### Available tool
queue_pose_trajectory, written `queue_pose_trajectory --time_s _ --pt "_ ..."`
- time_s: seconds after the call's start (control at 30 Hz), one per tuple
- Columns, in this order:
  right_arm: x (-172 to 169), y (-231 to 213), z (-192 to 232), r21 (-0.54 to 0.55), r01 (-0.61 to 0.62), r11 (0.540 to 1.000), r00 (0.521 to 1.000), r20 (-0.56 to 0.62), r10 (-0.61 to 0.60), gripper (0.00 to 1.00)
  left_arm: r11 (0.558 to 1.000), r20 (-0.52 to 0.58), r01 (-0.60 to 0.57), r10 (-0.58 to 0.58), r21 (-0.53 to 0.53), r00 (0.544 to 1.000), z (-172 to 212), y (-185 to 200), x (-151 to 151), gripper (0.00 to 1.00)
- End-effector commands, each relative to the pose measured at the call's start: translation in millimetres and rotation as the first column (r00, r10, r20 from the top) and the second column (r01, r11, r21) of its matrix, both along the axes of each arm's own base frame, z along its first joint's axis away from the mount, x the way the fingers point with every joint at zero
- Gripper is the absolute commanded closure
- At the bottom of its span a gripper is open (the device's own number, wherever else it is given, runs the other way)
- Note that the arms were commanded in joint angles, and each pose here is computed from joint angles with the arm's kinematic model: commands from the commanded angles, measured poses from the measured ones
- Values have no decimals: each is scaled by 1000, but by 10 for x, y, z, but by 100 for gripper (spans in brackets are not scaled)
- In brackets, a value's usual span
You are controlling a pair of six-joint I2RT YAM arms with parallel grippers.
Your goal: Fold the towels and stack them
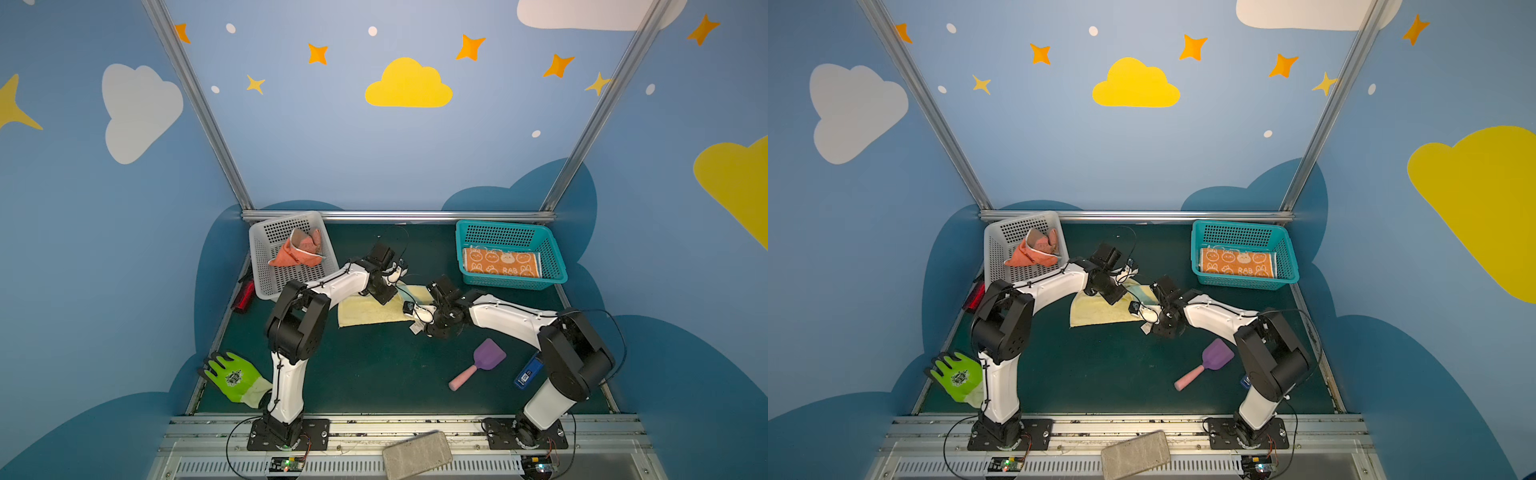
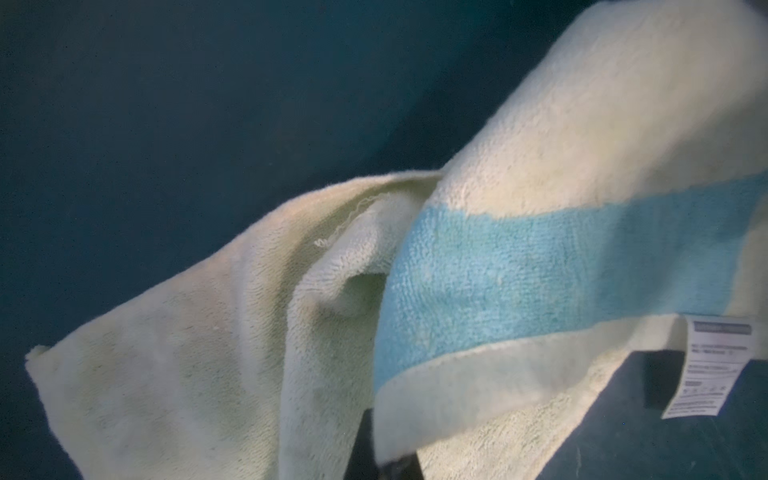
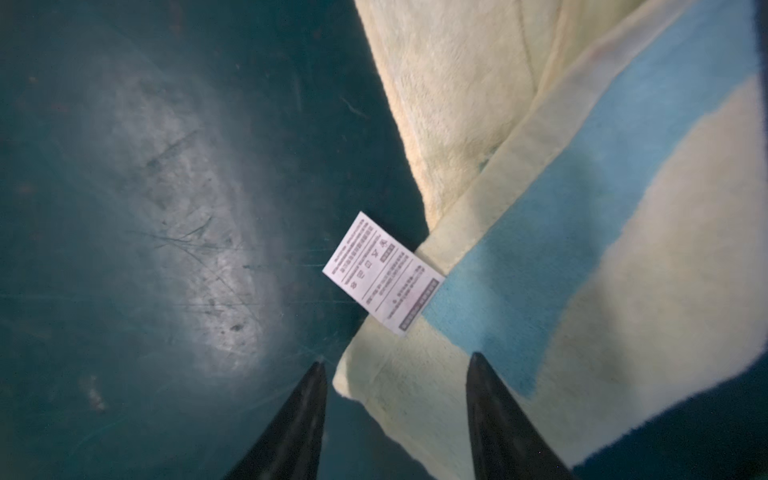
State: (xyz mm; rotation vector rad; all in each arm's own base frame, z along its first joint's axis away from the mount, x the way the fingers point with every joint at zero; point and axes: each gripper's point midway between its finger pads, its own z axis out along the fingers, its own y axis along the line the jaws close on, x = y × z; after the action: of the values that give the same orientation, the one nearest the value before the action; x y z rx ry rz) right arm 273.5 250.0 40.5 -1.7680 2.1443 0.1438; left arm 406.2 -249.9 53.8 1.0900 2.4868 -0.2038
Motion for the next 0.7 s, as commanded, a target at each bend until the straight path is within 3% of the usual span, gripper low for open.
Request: queue_pose_trajectory --time_s 0.0,0.43,0.67 --pt "-128 -131 -106 -94 8 996 996 -87 -16 49 1000 -26 -11 10 -5 1000 -41 17 -36 97" --pt "-69 -99 -267 -152 -3 988 984 -174 -24 45 1000 -25 -16 16 -16 1000 -48 30 -15 97" --pt "-105 -202 -449 -222 -15 975 974 -222 -36 55 1000 -25 -21 21 -15 999 -53 51 -4 97"
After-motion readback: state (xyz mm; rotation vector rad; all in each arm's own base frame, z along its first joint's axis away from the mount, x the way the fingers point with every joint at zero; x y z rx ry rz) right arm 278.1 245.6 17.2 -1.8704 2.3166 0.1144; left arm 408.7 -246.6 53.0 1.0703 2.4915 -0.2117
